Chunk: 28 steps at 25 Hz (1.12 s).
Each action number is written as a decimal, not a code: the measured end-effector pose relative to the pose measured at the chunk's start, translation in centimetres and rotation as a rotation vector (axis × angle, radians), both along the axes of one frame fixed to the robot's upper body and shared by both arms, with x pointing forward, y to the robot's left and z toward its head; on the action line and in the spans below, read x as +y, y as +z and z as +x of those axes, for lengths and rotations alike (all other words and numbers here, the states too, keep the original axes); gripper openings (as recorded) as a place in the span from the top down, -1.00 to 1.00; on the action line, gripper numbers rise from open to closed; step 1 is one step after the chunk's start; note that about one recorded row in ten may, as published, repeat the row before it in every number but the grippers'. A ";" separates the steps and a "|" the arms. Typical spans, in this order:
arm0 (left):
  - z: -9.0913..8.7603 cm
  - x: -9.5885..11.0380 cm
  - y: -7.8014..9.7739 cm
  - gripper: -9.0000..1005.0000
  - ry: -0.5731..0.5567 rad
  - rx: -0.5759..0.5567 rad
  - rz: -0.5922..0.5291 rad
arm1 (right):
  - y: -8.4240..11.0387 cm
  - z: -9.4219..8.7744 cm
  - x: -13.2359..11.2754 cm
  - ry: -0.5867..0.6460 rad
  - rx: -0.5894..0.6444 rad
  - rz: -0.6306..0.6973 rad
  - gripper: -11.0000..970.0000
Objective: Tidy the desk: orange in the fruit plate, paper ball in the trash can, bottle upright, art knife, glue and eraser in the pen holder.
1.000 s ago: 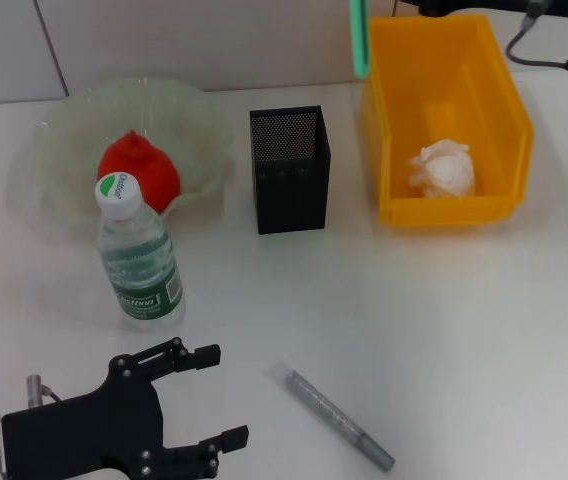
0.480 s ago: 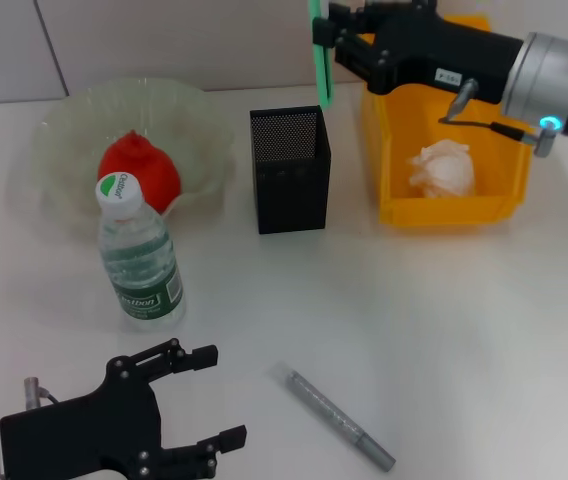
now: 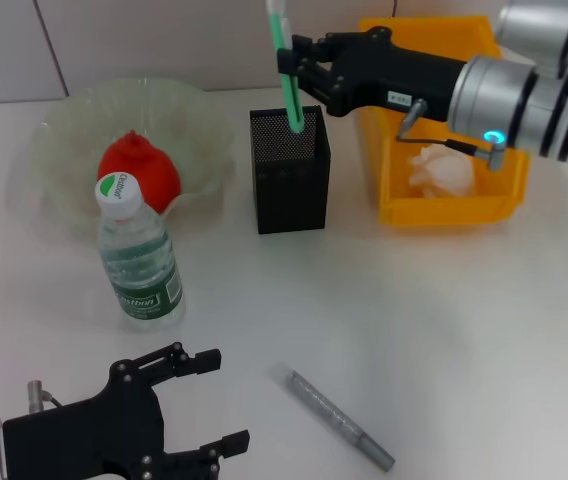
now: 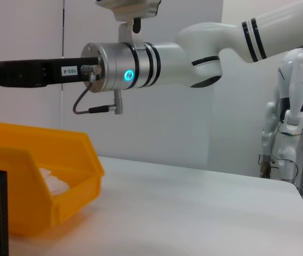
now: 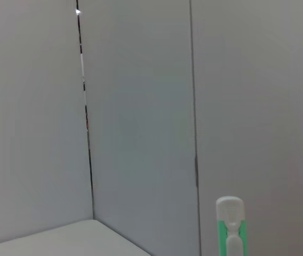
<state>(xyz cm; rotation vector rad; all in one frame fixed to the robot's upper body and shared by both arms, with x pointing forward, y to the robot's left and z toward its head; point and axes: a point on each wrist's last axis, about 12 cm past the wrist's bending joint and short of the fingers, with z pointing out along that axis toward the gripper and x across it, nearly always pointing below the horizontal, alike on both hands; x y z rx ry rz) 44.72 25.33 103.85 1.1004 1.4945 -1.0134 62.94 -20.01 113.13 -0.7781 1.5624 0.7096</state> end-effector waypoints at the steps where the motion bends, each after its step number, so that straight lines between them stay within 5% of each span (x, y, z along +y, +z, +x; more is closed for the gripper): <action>1: 0.0 0.0 0.0 -0.61 0.000 0.000 0.000 | -0.1 0.1 0.2 0.002 -0.001 -0.003 0.66; 15: -0.1 0.0 -0.1 -0.61 0.004 0.004 -0.001 | -1.5 0.1 0.1 -0.053 -0.005 -0.031 0.66; 23: -0.1 0.1 -0.1 -0.61 0.006 0.002 -0.002 | -2.3 -0.6 -1.5 -0.109 0.024 0.014 0.41; 28: -0.1 0.2 0.0 -0.61 0.004 0.001 -0.004 | -2.2 -1.1 -1.8 -0.090 0.022 0.038 -0.06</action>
